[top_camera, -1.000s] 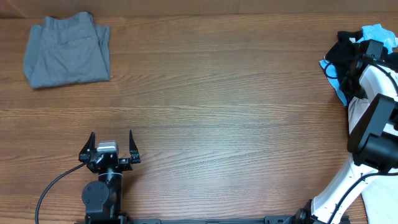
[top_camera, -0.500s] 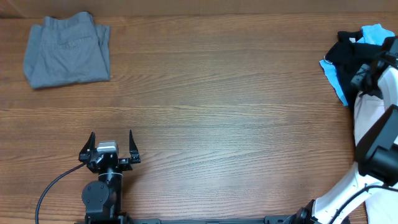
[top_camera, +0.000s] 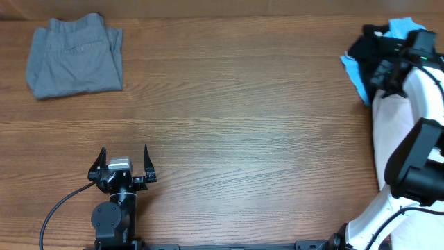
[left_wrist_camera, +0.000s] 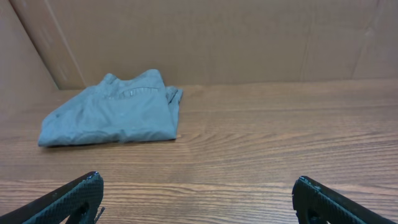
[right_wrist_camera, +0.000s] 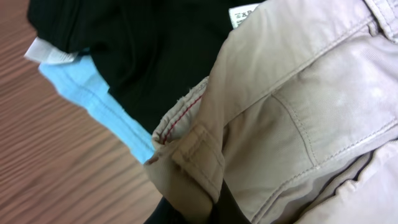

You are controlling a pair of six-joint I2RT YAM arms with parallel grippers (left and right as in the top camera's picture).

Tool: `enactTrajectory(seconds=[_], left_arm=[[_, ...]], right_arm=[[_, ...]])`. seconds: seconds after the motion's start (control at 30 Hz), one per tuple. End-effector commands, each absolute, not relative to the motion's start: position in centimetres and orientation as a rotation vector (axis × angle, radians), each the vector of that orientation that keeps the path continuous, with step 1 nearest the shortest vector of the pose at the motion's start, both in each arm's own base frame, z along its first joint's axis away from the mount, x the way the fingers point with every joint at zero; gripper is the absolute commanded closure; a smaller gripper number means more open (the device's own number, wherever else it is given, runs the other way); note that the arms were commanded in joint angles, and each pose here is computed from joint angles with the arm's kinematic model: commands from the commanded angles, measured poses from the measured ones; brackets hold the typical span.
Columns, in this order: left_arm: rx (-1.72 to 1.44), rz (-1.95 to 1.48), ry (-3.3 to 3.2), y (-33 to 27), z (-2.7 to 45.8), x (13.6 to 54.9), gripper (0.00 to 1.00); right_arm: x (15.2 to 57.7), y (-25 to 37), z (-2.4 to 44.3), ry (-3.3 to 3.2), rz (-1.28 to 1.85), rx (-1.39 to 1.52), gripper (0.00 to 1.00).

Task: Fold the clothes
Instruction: 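Pull the beige pants left out of the pile with the right gripper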

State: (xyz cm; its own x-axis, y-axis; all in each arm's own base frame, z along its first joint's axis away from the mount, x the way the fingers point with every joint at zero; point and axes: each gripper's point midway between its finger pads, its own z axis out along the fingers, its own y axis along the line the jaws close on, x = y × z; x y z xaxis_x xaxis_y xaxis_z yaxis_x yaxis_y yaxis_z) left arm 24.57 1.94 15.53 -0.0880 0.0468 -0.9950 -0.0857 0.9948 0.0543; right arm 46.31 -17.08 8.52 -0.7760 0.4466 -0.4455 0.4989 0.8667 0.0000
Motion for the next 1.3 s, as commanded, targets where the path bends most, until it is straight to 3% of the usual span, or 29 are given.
enactTrajectory(seconds=[0.0,0.4,0.77,1.07,1.27], left_arm=[[-0.042,0.103,1.645,1.9,15.7,24.5,0.0],[-0.042,0.103,1.645,1.9,15.7,24.5,0.0],[-0.042,0.103,1.645,1.9,15.7,24.5,0.0],[-0.042,0.103,1.645,1.9,15.7,24.5,0.0],[-0.042,0.103,1.645,1.9,15.7,24.5,0.0]], right_arm=[[48.3,-14.1,13.3,2.498,-0.118,0.613,0.96],[46.6,-16.6,20.4,2.317,-0.225,0.707,0.96],[46.0,-10.1,26.7,2.225,-0.216,0.572,0.96],[45.2,2.4,27.1,2.294,-0.05,0.347,0.96],[44.1,14.6,25.7,2.356,0.289,0.151,0.96]])
